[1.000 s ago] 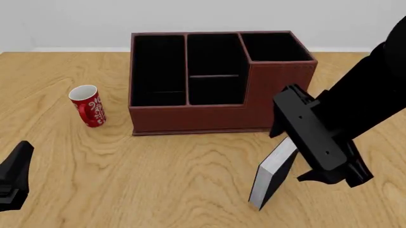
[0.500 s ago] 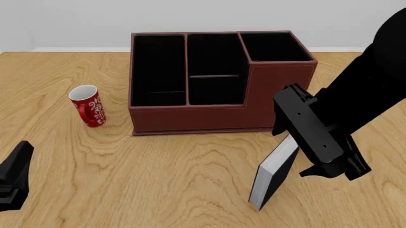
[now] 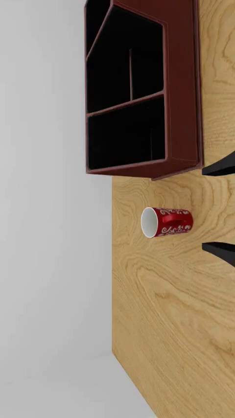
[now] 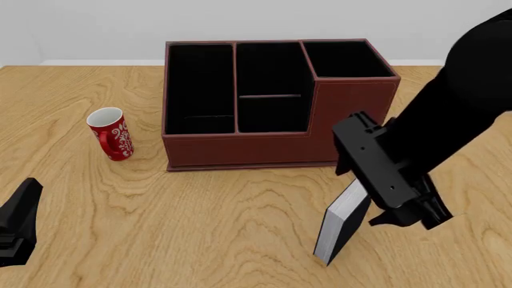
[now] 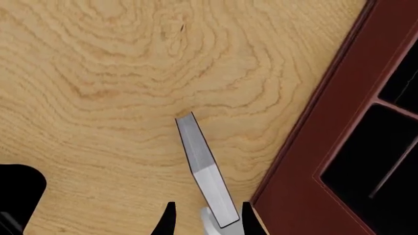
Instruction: Pick up the book and place it in the right compartment of the caddy.
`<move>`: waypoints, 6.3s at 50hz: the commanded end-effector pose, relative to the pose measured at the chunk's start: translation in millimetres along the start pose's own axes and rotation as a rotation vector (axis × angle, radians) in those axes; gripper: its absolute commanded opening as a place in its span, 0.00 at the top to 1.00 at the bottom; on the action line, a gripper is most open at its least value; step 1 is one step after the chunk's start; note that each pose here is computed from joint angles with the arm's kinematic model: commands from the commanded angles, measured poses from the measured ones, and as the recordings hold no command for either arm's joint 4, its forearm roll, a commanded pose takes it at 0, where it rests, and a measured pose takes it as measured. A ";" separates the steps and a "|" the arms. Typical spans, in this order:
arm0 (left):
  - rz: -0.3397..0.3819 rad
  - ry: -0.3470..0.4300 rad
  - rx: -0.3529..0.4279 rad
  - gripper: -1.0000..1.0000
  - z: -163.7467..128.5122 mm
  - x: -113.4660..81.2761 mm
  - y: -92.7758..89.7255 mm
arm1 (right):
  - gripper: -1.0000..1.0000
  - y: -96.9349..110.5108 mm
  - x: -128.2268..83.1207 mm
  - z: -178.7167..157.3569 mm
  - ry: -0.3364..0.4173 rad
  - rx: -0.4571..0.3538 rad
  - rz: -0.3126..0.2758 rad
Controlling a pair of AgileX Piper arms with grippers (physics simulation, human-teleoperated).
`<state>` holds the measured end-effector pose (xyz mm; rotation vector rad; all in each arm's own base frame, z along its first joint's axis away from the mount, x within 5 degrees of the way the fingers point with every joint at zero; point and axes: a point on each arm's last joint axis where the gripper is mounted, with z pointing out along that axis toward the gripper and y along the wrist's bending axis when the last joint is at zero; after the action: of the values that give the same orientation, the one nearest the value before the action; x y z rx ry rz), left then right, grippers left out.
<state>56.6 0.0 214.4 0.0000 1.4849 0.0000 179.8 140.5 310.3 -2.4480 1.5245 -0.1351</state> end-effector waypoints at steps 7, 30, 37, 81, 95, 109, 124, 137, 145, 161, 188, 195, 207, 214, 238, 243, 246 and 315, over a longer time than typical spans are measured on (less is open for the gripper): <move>0.000 0.000 0.000 0.00 0.0 0.0 0.0 | 0.00 -1.2 0.3 11.9 0.005 -0.019 0.007; 0.000 0.000 0.000 0.00 0.0 0.0 0.0 | 0.00 -10.4 11.8 17.6 0.020 -0.033 -0.011; 0.000 0.000 0.000 0.00 0.0 0.0 0.0 | 0.00 -11.5 12.3 21.7 0.021 -0.033 -0.020; 0.000 0.000 0.000 0.00 0.0 0.0 0.0 | 0.00 -17.1 -5.0 55.1 0.012 -0.073 -0.046; 0.000 0.000 0.000 0.00 0.0 0.0 0.0 | 0.00 -10.6 -14.4 75.6 0.011 -0.101 -0.048; 0.000 0.000 0.000 0.00 0.0 0.0 0.0 | 1.00 11.2 -83.7 50.7 -0.112 0.022 -0.001; 0.000 0.000 0.000 0.00 0.0 0.0 0.0 | 1.00 -2.2 -108.1 -4.5 -0.220 0.112 0.163; 0.000 0.000 0.000 0.00 0.0 0.0 0.0 | 1.00 -31.5 -98.6 -39.5 -0.244 0.167 0.321; 0.000 0.000 0.000 0.00 0.0 0.0 0.0 | 1.00 -42.5 -103.1 -72.2 -0.284 0.187 0.424; 0.000 0.000 0.000 0.00 0.0 0.0 0.0 | 1.00 -41.9 -107.5 -100.9 -0.345 0.184 0.594; 0.000 0.000 0.000 0.00 0.0 0.0 0.0 | 1.00 -55.8 -86.9 -131.7 -0.419 0.269 0.768; 0.000 0.000 0.000 0.00 0.0 0.0 0.0 | 1.00 -73.7 -64.7 -144.0 -0.417 0.352 0.809; 0.000 0.000 0.000 0.00 0.0 0.0 0.0 | 1.00 -81.7 -50.7 -153.7 -0.412 0.409 0.811; 0.000 0.000 0.000 0.00 0.0 0.0 0.0 | 1.00 -84.9 -44.7 -165.6 -0.427 0.455 0.809; 0.000 0.000 0.000 0.00 0.0 0.0 0.0 | 1.00 -101.3 -23.2 -186.1 -0.417 0.574 0.791; 0.000 0.000 0.000 0.00 0.0 0.0 0.0 | 1.00 -108.3 -15.9 -192.0 -0.418 0.610 0.809; 0.000 0.000 0.000 0.00 0.0 0.0 0.0 | 1.00 -114.7 -6.4 -190.4 -0.388 0.630 0.808; 0.000 0.000 0.000 0.00 0.0 0.0 0.0 | 1.00 -182.4 58.7 -161.1 -0.288 0.710 0.985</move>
<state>56.6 0.0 214.4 0.0000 1.4849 0.0000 319.3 145.3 512.3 -1.0358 1.8845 -0.0821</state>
